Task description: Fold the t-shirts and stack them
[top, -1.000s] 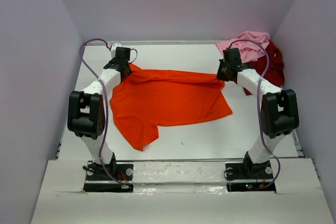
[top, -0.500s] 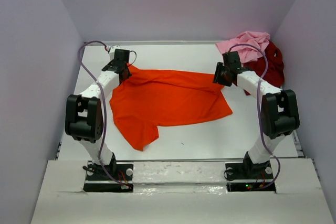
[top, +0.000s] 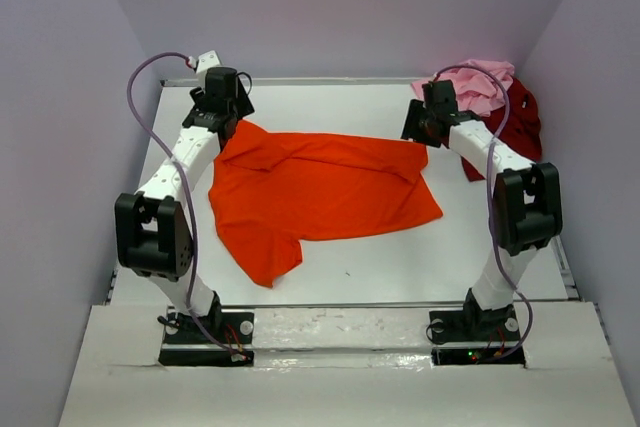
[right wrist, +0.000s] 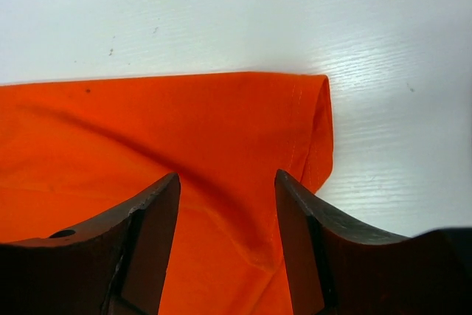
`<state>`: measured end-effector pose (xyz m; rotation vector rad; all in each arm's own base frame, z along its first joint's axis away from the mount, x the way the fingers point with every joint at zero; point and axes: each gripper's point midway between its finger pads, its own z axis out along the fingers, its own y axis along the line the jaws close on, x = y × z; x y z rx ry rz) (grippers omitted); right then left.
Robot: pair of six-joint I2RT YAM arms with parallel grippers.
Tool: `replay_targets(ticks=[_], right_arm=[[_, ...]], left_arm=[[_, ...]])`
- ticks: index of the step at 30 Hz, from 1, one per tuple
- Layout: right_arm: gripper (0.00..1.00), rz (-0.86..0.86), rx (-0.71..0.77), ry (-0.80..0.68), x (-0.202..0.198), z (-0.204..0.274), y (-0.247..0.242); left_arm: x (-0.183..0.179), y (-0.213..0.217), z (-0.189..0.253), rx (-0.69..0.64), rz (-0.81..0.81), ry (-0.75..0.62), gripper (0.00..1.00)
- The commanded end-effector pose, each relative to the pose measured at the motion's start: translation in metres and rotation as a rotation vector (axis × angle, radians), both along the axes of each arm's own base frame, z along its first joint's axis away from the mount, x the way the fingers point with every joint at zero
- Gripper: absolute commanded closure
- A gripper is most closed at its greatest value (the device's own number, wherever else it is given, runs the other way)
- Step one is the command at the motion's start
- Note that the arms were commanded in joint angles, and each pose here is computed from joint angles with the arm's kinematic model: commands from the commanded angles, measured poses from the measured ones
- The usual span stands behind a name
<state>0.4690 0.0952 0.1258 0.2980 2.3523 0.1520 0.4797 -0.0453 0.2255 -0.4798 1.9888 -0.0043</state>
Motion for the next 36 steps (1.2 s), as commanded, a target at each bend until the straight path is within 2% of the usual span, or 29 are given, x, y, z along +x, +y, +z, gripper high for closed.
replay_targets(ticks=[1, 6, 10, 14, 23, 31, 36], right_arm=[[0.41, -0.009, -0.012, 0.010, 0.014, -0.011, 0.002], [0.42, -0.014, 0.003, 0.029, 0.022, -0.022, 0.006], [0.43, -0.019, -0.006, 0.045, 0.026, -0.033, 0.006], [0.43, -0.017, -0.010, 0.062, 0.030, -0.043, 0.007], [0.43, -0.016, -0.009, 0.081, 0.038, -0.052, 0.010], [0.43, -0.024, -0.003, 0.133, 0.048, -0.069, 0.014], [0.44, -0.021, 0.017, 0.134, 0.058, -0.068, 0.019]], left_arm=[[0.016, -0.004, -0.022, 0.007, -0.020, 0.033, 0.27], [0.036, -0.010, -0.042, 0.003, -0.036, 0.050, 0.27], [0.048, -0.018, -0.079, -0.008, -0.053, 0.120, 0.27], [0.059, -0.021, -0.093, -0.015, -0.059, 0.110, 0.28], [0.066, -0.022, -0.152, -0.005, -0.048, 0.244, 0.28], [0.076, -0.017, -0.166, 0.017, -0.041, 0.342, 0.28], [0.083, -0.012, -0.167, 0.018, -0.041, 0.345, 0.28]])
